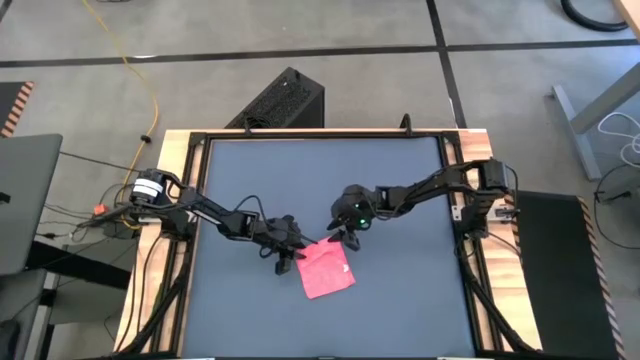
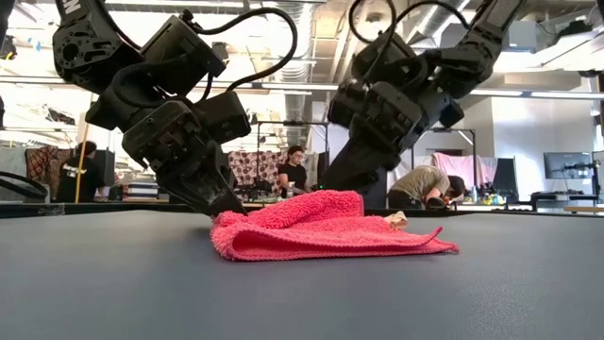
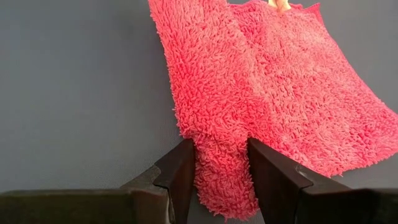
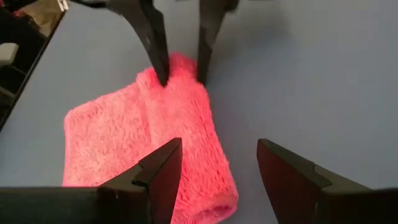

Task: Roll towel
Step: Roll the light red towel

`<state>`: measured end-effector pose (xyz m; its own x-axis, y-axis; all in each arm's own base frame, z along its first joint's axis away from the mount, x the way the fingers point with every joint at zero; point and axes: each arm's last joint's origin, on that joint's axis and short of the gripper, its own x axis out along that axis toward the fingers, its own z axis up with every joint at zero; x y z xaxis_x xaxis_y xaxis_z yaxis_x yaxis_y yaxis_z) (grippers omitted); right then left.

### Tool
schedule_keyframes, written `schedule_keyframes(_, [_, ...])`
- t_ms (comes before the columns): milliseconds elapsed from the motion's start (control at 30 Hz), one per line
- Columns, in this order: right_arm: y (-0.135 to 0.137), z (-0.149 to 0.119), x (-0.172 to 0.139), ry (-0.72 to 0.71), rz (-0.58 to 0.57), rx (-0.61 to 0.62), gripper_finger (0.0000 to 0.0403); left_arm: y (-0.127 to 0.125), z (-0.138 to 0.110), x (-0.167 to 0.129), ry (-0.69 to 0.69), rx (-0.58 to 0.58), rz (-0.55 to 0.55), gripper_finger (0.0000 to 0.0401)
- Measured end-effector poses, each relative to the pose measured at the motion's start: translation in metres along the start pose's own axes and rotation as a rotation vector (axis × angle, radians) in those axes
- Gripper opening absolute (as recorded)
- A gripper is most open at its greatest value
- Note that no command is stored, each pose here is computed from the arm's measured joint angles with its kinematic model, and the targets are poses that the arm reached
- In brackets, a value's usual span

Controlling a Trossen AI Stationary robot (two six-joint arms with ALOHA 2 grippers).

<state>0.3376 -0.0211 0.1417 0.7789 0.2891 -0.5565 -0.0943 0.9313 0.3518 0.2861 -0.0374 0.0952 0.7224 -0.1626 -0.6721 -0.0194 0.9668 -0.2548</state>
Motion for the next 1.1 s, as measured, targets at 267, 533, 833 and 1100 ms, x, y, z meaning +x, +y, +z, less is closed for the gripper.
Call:
schedule_keyframes(267, [-0.004,-0.020,0.023,0.064,0.080,0.077,0.0235,0.000,-0.001,0.000,0.017,0.000,-0.006,0.0139])
schedule_keyframes(533, [0.005,-0.022,0.024,0.081,0.099,-0.001,0.0201,0.000,-0.002,0.000,0.034,-0.001,-0.041,0.0139])
schedule_keyframes(833, [0.003,-0.024,0.024,0.092,0.046,-0.132,0.0044,0.002,-0.001,-0.001,0.070,-0.050,-0.161,0.0139])
schedule_keyframes(1100, [0.025,-0.028,0.030,0.111,-0.112,-0.519,0.0027,0.006,-0.001,-0.002,0.097,-0.150,-0.217,0.0139])
